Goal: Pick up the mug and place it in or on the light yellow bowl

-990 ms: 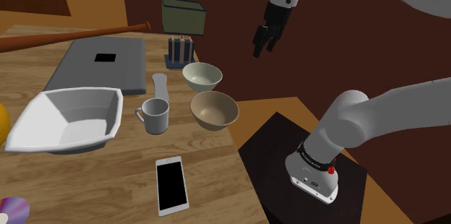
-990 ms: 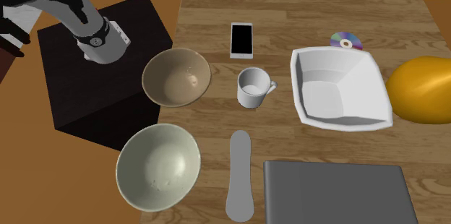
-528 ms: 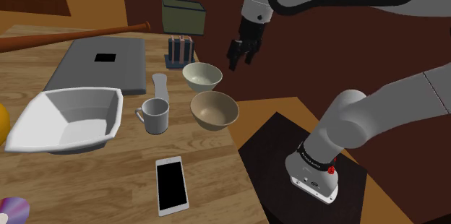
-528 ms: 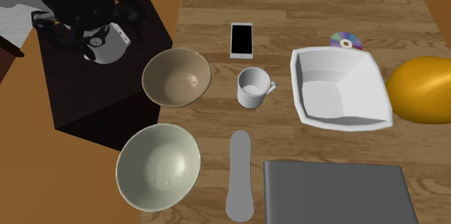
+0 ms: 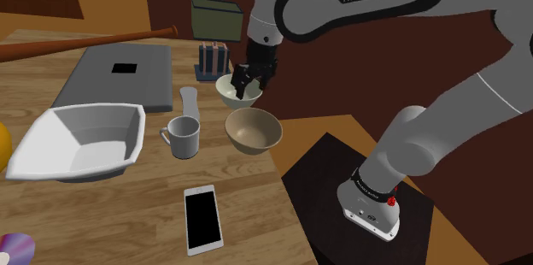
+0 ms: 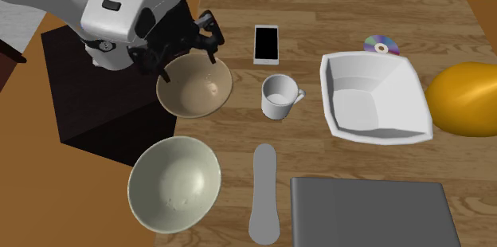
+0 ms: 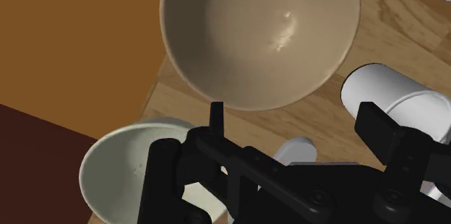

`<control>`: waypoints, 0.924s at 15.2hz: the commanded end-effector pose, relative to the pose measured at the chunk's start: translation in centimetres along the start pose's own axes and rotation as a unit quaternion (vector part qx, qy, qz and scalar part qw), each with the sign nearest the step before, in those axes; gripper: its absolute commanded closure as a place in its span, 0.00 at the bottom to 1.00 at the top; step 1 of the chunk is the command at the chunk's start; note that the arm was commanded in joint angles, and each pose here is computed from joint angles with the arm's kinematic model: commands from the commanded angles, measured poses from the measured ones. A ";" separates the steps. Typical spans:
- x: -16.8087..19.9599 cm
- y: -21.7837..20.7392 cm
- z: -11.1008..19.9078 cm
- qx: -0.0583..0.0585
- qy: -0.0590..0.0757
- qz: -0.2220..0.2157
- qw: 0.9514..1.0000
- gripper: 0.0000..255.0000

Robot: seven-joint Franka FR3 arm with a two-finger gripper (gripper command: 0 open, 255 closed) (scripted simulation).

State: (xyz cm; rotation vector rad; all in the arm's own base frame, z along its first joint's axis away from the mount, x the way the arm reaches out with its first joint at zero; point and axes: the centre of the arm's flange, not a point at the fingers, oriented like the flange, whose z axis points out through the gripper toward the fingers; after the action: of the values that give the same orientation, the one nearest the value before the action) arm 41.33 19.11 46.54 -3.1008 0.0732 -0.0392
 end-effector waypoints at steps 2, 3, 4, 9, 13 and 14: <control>1.4 -2.9 2.1 0.004 0.002 0.005 1.000 0.00; 1.9 -3.8 2.8 0.006 0.003 0.006 1.000 0.00; 2.4 -4.8 3.4 0.007 0.004 0.008 1.000 0.00; 4.9 -9.7 6.8 0.013 0.007 0.014 1.000 0.00; 6.5 -12.6 9.2 0.017 0.010 0.018 1.000 0.00; 6.5 -12.6 9.8 0.017 0.010 0.018 1.000 0.00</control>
State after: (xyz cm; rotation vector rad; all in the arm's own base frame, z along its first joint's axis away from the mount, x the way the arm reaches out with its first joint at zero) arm 48.42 31.45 37.94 -3.0660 0.1270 -0.0672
